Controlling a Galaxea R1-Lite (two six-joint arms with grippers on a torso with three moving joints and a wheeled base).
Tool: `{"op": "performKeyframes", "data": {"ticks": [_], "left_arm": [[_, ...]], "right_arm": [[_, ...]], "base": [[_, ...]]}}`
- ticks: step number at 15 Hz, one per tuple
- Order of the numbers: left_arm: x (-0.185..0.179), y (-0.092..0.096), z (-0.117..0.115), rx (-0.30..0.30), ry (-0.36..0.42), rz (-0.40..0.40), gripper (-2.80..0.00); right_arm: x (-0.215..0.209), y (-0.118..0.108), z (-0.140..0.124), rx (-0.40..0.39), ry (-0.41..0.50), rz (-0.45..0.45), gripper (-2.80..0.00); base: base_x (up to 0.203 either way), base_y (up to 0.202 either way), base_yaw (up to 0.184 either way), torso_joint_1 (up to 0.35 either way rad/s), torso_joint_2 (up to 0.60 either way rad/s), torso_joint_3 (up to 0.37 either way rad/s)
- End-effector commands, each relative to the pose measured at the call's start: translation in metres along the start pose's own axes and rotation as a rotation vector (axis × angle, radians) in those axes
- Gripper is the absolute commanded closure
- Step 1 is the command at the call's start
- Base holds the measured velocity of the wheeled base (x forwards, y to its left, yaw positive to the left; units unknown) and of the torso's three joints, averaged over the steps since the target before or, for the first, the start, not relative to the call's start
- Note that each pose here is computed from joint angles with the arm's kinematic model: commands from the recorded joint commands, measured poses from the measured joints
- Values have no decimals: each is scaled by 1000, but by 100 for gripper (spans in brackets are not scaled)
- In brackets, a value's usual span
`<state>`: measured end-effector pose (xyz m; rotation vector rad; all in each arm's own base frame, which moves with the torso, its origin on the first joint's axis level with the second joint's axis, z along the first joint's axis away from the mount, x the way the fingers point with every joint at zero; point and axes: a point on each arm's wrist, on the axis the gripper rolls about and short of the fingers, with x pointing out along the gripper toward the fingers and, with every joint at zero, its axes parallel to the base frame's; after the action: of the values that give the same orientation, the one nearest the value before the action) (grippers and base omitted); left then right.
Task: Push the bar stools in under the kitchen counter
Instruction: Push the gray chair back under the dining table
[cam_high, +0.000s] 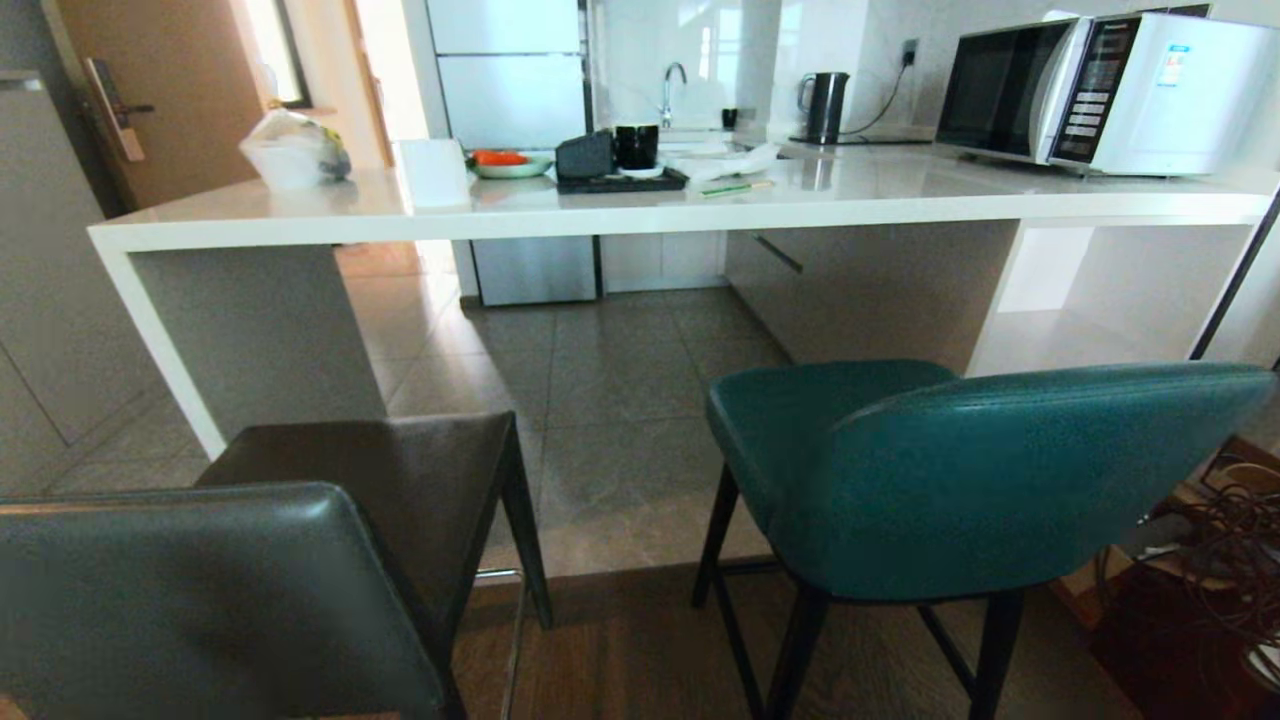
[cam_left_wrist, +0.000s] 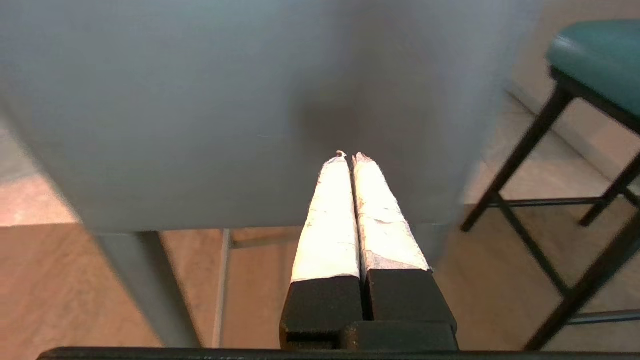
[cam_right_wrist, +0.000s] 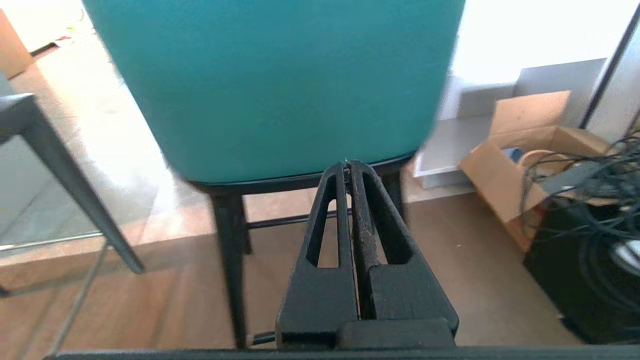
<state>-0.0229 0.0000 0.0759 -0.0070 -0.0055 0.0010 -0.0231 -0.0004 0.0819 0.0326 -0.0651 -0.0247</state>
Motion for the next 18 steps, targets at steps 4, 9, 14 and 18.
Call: {"op": "performKeyframes", "data": {"ticks": [4, 9, 14, 18], "left_arm": [[0, 0, -1, -1, 4, 1, 0], [0, 0, -1, -1, 4, 1, 0], [0, 0, -1, -1, 4, 1, 0], [0, 0, -1, -1, 4, 1, 0]], "right_arm": [[2, 0, -7, 0, 25, -1, 0], [2, 0, -7, 0, 25, -1, 0], [2, 0, -7, 0, 25, -1, 0], [2, 0, -7, 0, 24, -1, 0]], "base": [[0, 199, -3, 4, 3, 1], [0, 197, -1, 1, 1, 5], [0, 196, -2, 1, 2, -1], [0, 195, 0, 3, 2, 2]]}}
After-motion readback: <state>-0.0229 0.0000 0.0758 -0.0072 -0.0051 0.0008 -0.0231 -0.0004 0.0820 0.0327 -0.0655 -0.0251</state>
